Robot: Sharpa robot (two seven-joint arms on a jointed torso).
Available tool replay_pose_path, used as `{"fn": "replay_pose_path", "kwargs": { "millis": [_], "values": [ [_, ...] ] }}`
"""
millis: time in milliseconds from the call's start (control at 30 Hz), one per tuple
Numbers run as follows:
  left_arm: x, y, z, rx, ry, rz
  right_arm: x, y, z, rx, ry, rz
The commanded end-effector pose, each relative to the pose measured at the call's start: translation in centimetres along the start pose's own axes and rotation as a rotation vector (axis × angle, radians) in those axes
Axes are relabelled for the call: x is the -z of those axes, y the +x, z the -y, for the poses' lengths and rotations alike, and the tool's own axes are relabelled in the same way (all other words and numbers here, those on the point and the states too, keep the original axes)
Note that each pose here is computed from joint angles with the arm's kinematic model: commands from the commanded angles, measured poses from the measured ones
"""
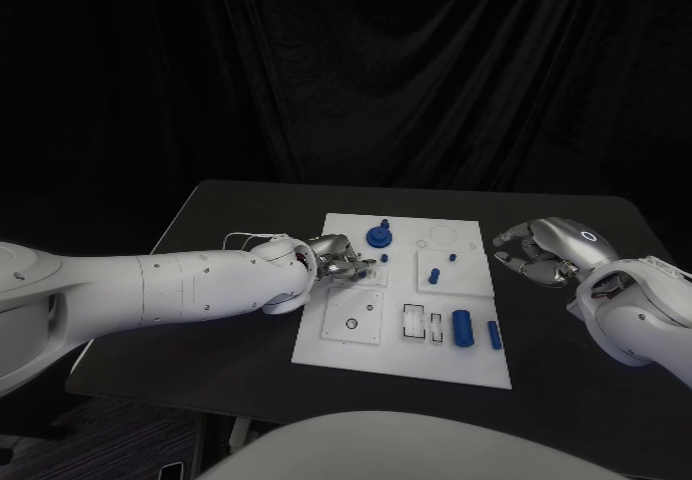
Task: Assemble the parts on the task board
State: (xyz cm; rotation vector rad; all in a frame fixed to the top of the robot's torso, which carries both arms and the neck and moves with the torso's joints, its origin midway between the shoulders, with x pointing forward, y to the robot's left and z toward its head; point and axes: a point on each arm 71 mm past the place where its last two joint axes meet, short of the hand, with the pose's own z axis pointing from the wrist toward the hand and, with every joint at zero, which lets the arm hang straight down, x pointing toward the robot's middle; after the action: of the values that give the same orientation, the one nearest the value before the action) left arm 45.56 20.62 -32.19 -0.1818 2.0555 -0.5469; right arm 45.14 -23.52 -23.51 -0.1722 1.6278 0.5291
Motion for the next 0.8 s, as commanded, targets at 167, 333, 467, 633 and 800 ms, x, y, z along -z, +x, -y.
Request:
{"fn": "replay_pose_path", "kwargs": {
  "millis": [167, 333, 467, 633, 800],
  "values": [
    [0.07, 0.74, -0.53, -0.001, -0.031, -0.020, 0.08, 0.07, 0.09, 0.001, 0.012, 0.003],
    [0.05, 0.78, -0.56, -0.002, -0.035, -0.025, 0.10, 0.06, 0.09, 0.000, 0.012, 0.003],
    [0.04, 0.78, -0.58, -0.002, -0.036, -0.025, 0.13, 0.05, 0.11, 0.000, 0.013, 0.004],
    [0.06, 0.76, -0.62, -0.002, -0.032, -0.023, 0.16, 0.04, 0.13, 0.000, 0.014, 0.004],
    [0.06, 0.74, -0.62, -0.002, -0.028, -0.022, 0.18, 0.04, 0.16, 0.000, 0.014, 0.004]
  ]
}}
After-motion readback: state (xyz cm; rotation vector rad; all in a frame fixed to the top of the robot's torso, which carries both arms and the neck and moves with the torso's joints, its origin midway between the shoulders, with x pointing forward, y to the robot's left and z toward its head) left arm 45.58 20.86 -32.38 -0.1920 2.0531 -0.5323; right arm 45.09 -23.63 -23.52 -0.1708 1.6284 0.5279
